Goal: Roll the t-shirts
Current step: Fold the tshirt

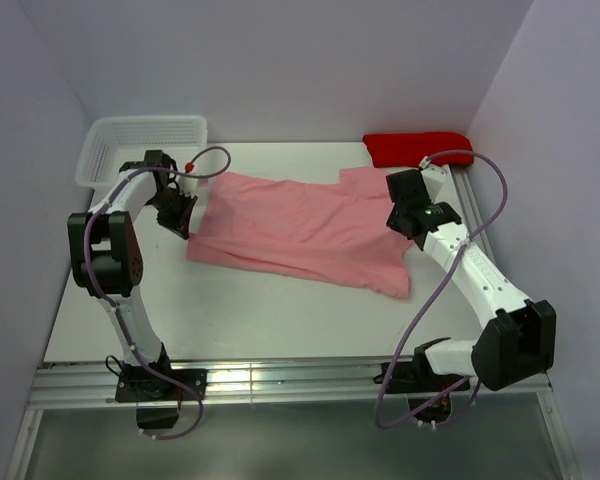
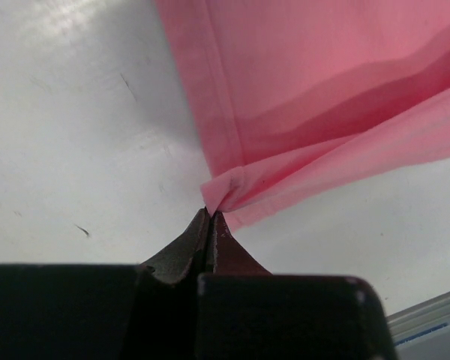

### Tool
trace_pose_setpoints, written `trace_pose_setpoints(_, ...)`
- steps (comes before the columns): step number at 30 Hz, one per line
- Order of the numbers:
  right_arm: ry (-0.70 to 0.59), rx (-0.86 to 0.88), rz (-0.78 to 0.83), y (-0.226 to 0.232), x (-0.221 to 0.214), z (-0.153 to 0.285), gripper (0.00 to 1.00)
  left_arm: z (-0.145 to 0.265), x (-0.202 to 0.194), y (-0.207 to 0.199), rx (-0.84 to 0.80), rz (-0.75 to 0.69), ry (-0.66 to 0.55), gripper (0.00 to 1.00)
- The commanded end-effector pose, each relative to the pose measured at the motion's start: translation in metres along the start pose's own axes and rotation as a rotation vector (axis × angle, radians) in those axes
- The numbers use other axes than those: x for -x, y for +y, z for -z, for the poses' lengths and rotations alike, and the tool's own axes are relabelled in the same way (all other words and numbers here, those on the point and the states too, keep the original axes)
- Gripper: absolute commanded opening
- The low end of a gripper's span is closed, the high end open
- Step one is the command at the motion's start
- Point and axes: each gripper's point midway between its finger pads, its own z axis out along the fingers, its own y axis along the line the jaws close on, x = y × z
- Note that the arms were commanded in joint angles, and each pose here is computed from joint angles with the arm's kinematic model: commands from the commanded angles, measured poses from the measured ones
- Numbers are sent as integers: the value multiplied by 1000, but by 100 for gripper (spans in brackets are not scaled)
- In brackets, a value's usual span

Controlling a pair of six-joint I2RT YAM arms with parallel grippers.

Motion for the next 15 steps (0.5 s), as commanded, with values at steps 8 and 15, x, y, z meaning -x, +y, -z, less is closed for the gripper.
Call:
trace_pose_setpoints(8, -104, -56, 36, 11, 35, -6, 0, -5, 46, -11, 26, -46, -38, 0)
trace_pose_setpoints(15, -141, -129, 53, 6, 48, -13, 0, -16, 52, -9, 58, -45, -33, 0)
